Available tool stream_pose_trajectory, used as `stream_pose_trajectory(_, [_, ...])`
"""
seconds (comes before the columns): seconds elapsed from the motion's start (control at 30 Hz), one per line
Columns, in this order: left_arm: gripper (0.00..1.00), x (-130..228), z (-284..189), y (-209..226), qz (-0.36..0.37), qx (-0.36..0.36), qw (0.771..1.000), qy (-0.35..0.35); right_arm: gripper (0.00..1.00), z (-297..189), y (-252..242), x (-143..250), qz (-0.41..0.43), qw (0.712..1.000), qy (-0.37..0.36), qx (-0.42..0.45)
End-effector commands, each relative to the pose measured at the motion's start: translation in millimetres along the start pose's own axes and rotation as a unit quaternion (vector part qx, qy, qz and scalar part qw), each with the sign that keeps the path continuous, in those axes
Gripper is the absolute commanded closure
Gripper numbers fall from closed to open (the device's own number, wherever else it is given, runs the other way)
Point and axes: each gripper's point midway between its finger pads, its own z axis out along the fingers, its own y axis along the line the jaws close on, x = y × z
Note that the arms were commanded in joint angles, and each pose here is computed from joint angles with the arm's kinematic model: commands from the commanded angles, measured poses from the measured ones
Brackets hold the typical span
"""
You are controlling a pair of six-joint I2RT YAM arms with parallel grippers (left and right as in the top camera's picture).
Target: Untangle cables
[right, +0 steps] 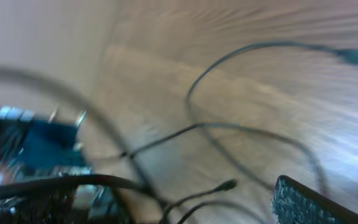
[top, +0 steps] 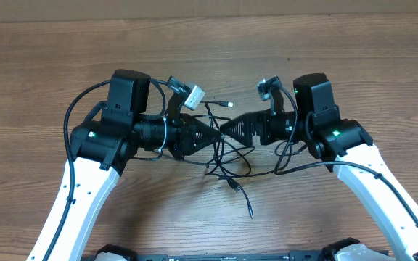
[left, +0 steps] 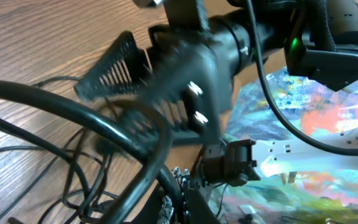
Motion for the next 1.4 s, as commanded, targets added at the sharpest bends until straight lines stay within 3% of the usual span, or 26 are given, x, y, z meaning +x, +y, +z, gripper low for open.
stream_pose_trajectory(0.0, [0.96, 3, 3, -33, 0.038, 0.074, 0.996, 0.01, 0.0, -10, -23, -30, 0.063, 0.992, -0.077, 0.074])
stream_pose_trajectory(0.17, [0.96, 16, 10, -69, 0.106, 0.157, 0.981, 0.031, 0.0, -14, -21, -49, 0.09, 0.986, -0.121, 0.07])
stream_pose_trajectory(0.33, [0.96, 24, 16, -81, 0.121, 0.174, 0.976, 0.046, 0.0, -28, -68, -43, 0.163, 0.959, -0.146, 0.179])
stream_pose_trajectory(0.7, [0.96, -1, 9, -71, 0.171, 0.157, 0.973, -0.002, 0.0, -42, -101, 13, 0.146, 0.956, -0.035, 0.253])
stream_pose_trajectory(0.87, [0.95, -52, -17, -53, 0.098, 0.127, 0.984, -0.076, 0.0, -43, -115, 49, 0.181, 0.94, 0.034, 0.286])
stream_pose_trajectory(1.1, [0.96, -113, -89, -24, 0.047, 0.086, 0.975, -0.201, 0.0, -45, -162, 70, 0.239, 0.9, 0.068, 0.358])
stream_pose_trajectory(1.23, [0.96, -119, -118, -14, 0.029, 0.08, 0.971, -0.223, 0.0, -40, -183, 78, 0.259, 0.887, 0.085, 0.372])
stream_pose_trajectory(1.37, [0.96, -107, -119, -24, 0.047, 0.11, 0.974, -0.194, 0.0, -36, -180, 76, 0.256, 0.893, 0.086, 0.359])
